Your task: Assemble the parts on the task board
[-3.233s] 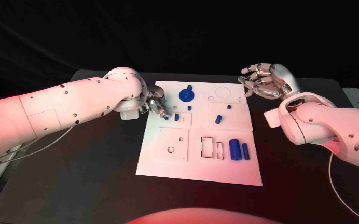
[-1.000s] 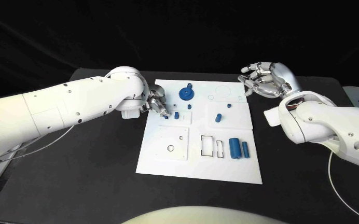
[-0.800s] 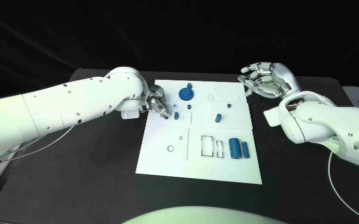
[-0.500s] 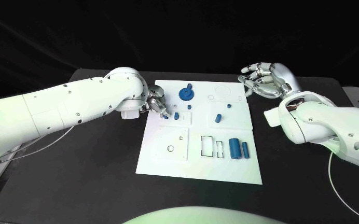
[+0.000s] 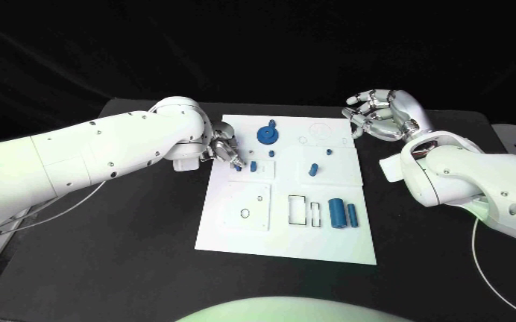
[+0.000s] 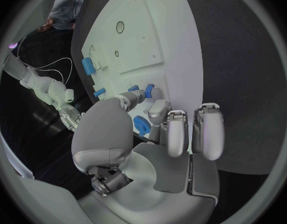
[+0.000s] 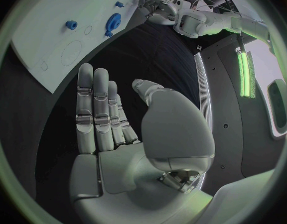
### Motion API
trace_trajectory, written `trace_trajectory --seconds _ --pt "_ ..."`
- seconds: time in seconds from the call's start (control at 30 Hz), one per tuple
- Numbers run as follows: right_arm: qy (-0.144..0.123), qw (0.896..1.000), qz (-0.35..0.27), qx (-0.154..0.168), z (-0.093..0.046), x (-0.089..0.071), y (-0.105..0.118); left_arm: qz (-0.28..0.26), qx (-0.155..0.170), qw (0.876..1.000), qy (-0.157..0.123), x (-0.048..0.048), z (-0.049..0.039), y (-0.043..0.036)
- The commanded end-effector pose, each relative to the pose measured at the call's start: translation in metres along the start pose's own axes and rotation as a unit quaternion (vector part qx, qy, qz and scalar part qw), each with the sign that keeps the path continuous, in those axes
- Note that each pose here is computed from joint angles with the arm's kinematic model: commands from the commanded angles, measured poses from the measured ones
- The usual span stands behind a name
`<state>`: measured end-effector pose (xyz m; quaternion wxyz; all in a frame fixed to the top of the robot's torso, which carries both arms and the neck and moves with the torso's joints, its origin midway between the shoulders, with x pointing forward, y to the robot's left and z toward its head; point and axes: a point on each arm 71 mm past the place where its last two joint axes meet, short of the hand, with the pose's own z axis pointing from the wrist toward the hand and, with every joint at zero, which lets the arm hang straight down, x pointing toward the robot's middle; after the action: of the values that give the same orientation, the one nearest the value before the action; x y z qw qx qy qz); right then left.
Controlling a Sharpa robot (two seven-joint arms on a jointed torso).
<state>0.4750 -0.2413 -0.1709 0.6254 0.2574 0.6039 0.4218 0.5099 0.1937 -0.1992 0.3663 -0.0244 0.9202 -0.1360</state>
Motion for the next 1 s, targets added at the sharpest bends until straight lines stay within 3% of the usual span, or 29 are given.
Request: trace_trajectory --seconds 0.03,0.7,1.0 --pt "0.001 1.0 0.001 -0.006 -0.0004 0.0005 0.0011 0.003 -0.001 1.0 0.003 0.0017 0.0007 0.0007" --pt "0.0 1.0 0.0 -0.007 -0.0003 0.0002 0.0007 -0.001 -0.002 1.0 -0.005 0.0022 0.0002 0.0017" --pt "0.001 1.0 0.0 -0.006 -0.0004 0.0005 0.0002 -0.022 0.004 1.0 -0.016 -0.0006 -0.004 0.0036"
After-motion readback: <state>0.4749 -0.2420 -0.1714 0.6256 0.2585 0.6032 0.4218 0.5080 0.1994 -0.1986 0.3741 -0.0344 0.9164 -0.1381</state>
